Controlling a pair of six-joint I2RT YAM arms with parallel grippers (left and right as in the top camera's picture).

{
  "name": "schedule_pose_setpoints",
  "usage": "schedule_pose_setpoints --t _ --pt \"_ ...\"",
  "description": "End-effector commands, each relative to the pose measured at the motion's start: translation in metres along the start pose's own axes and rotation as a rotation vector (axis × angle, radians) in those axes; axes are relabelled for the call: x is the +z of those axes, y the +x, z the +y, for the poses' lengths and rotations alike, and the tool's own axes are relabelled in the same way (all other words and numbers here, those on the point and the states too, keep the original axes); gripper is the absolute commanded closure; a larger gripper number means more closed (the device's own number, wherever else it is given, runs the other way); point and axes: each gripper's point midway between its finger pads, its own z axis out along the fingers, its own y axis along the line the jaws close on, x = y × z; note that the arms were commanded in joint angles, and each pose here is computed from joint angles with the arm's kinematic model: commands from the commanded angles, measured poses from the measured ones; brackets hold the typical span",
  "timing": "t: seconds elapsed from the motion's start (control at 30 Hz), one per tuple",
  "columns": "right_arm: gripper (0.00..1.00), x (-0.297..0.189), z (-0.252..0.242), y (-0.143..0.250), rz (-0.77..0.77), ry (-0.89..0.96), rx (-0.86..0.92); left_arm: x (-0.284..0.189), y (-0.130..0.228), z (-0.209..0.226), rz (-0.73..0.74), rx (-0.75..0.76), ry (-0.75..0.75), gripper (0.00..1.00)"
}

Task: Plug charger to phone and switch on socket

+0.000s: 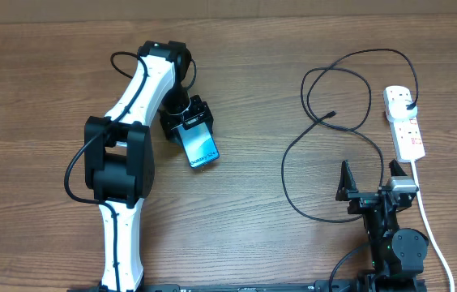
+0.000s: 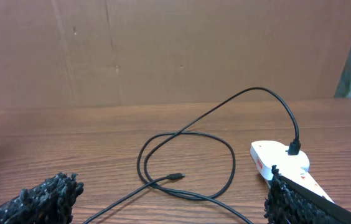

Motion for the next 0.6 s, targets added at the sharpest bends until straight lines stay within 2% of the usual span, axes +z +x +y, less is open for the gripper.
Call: schedule_pose_setpoints --t 0.0,0.27,0.57 --pt "0.00 0.000 0.001 0.002 -0.005 -0.006 -0.002 -0.013 0.021 -0.031 0.096 0.095 0.159 0.30" --pt "0.00 0.000 0.001 0.002 -0.005 -0.006 -0.003 -0.033 0.060 -0.067 0.276 0.173 0.421 0.31" --pt "0.00 0.000 0.001 0.002 -0.005 -0.006 -0.003 -0.066 0.082 -0.101 0.387 0.220 0.714 0.31"
